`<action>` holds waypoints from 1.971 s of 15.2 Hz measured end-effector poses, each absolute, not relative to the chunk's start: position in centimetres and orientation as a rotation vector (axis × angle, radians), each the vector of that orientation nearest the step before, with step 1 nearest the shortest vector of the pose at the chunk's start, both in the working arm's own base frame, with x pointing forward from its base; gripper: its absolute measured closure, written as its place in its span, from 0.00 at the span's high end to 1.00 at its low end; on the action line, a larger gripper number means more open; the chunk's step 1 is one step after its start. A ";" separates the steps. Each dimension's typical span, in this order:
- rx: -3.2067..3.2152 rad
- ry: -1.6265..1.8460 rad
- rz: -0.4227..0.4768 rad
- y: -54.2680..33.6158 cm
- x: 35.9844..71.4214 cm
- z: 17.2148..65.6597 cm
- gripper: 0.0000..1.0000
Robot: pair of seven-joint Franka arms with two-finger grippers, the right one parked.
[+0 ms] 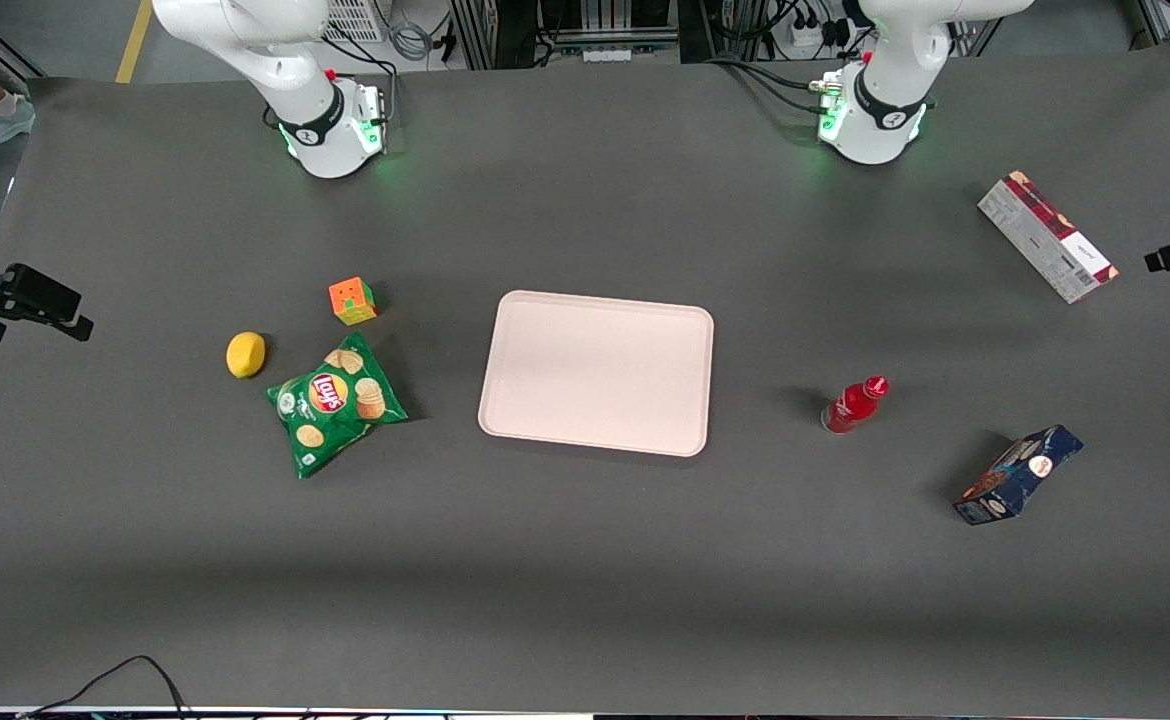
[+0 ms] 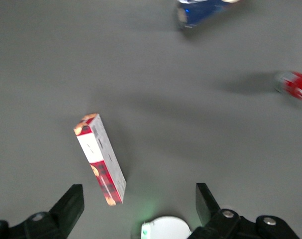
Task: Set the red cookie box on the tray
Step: 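Lower the open left gripper over the red tartan cookie box, then close the left gripper on the cookie box's middle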
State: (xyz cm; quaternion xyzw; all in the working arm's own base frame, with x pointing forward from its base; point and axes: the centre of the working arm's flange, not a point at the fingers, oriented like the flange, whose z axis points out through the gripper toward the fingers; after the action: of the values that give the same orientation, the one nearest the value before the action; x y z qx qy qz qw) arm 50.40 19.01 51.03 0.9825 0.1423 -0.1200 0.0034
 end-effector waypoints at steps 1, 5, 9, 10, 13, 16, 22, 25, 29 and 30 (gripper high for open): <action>3.071 0.502 -0.368 20.9 49.6 49.0 1.00; 3.099 0.631 -0.300 26.4 45.3 40.6 1.00; 3.106 0.652 -0.220 27.2 39.5 35.4 1.00; 3.093 0.675 -0.201 27.5 38.1 34.3 1.00; 3.073 0.749 -0.100 28.3 33.8 30.5 1.00; 3.040 0.791 -0.104 28.3 30.2 27.3 1.00; 3.066 0.783 -0.110 27.9 29.7 25.1 1.00; 3.084 0.782 -0.134 27.8 29.5 23.8 1.00; 3.080 0.781 -0.190 27.5 28.9 22.7 1.00; 3.076 0.782 -0.200 27.3 28.8 22.5 1.00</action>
State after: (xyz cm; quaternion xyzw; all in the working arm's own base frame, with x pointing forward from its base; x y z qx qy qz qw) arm 28.77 27.33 22.46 0.9671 0.2458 -0.0628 -0.0194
